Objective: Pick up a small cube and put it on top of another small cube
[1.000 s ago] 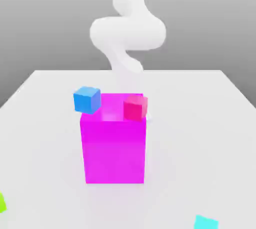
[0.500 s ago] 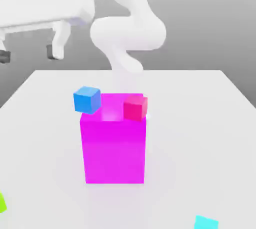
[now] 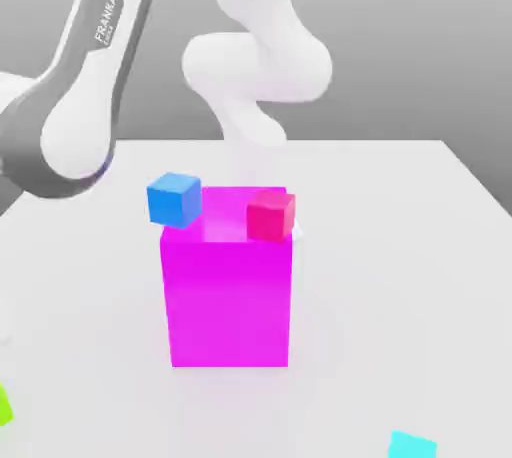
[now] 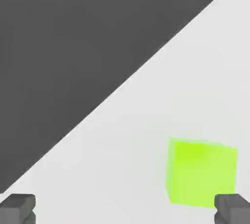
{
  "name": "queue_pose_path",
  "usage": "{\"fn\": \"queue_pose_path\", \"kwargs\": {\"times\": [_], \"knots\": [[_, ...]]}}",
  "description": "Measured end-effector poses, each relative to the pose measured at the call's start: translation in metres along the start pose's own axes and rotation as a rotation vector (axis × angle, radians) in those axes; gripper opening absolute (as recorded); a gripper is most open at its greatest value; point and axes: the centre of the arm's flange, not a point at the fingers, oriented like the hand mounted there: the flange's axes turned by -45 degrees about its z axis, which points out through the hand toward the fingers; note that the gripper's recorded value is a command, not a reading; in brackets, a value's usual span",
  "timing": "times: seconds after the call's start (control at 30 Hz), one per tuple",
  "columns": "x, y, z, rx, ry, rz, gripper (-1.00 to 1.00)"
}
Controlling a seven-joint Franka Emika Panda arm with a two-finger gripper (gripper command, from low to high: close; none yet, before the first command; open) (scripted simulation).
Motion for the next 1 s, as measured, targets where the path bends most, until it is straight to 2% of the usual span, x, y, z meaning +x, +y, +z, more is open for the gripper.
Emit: {"fn": "queue_pose_path", "kwargs": {"times": [0.13, 0.17, 0.4, 0.53, 0.77, 1.0], "knots": [[0.000, 0.016, 0.061, -0.023, -0.018, 0.027, 0.00], [-0.001, 0.017, 0.075, -0.024, -0.019, 0.029, -1.00], [-0.001, 0.017, 0.078, -0.024, -0.020, 0.029, -1.00], [-0.001, 0.013, 0.029, -0.022, -0.021, 0.021, -1.00], [-0.065, -0.162, 0.013, -0.001, -0.053, -0.433, -1.00], [-0.177, -0.297, -0.005, 0.004, -0.056, -0.875, -1.00]]}}
